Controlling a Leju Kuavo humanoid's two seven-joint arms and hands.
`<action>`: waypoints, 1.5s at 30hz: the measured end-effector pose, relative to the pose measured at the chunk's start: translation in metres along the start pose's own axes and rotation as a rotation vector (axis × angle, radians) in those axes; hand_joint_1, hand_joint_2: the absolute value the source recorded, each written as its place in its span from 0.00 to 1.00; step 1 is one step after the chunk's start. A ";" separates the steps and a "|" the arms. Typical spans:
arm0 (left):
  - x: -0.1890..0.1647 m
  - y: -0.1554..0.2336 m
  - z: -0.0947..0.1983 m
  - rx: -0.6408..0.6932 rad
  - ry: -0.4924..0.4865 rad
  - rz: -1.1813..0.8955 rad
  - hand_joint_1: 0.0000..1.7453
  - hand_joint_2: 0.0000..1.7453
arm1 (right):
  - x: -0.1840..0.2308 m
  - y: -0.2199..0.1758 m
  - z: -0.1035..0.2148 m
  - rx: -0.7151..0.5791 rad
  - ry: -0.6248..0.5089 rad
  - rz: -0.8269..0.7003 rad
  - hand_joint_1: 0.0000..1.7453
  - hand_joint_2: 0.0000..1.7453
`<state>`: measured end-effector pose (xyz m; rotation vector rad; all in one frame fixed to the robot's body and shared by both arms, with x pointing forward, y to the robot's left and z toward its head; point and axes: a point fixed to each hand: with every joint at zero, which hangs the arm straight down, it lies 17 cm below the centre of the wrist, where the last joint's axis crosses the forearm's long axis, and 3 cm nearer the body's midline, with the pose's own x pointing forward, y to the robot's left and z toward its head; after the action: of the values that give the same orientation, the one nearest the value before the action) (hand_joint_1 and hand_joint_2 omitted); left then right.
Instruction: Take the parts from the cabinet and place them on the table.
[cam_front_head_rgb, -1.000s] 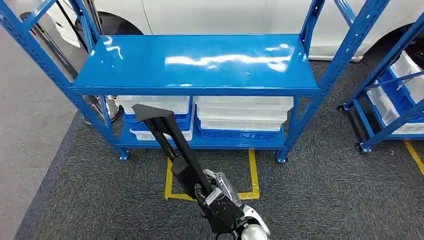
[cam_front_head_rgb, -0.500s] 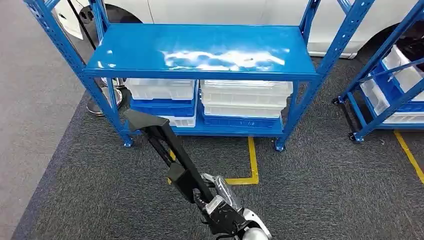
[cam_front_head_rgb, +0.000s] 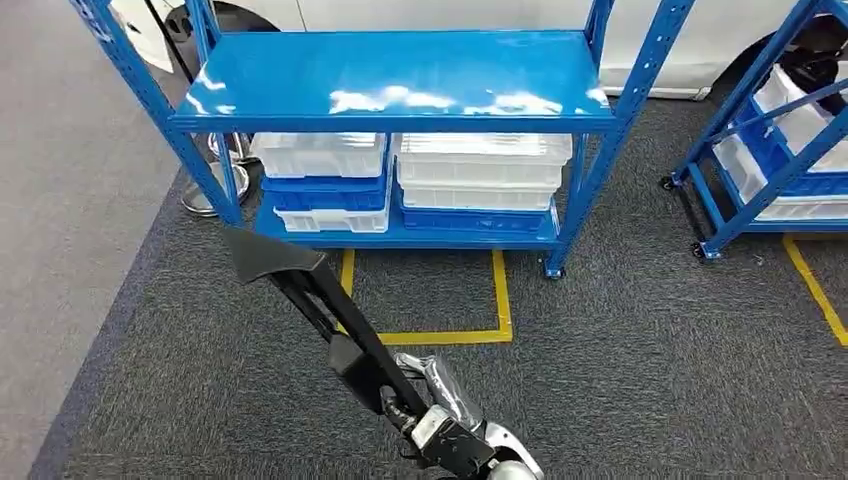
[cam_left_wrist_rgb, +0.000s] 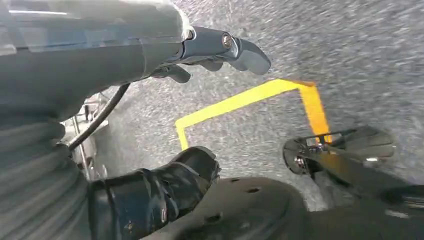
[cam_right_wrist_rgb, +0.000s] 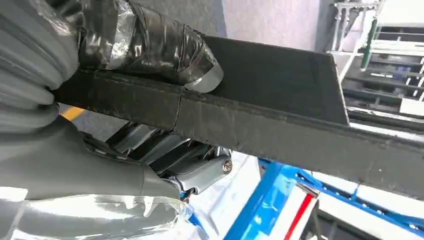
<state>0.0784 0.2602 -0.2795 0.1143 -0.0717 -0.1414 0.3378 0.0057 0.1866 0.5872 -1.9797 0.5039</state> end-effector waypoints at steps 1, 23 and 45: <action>0.002 0.002 0.000 0.002 -0.003 0.000 0.00 1.00 | 0.002 0.000 0.000 0.001 -0.004 0.000 0.96 1.00; 0.005 0.002 0.000 0.000 -0.003 -0.009 0.00 1.00 | 0.007 -0.002 0.004 0.007 -0.017 0.005 0.96 1.00; 0.013 0.005 0.001 0.004 -0.012 -0.019 0.00 1.00 | 0.008 -0.004 0.008 0.008 -0.018 0.011 0.96 1.00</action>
<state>0.0917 0.2631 -0.2775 0.1183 -0.0828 -0.1613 0.3308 -0.0034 0.1909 0.5876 -1.9999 0.5147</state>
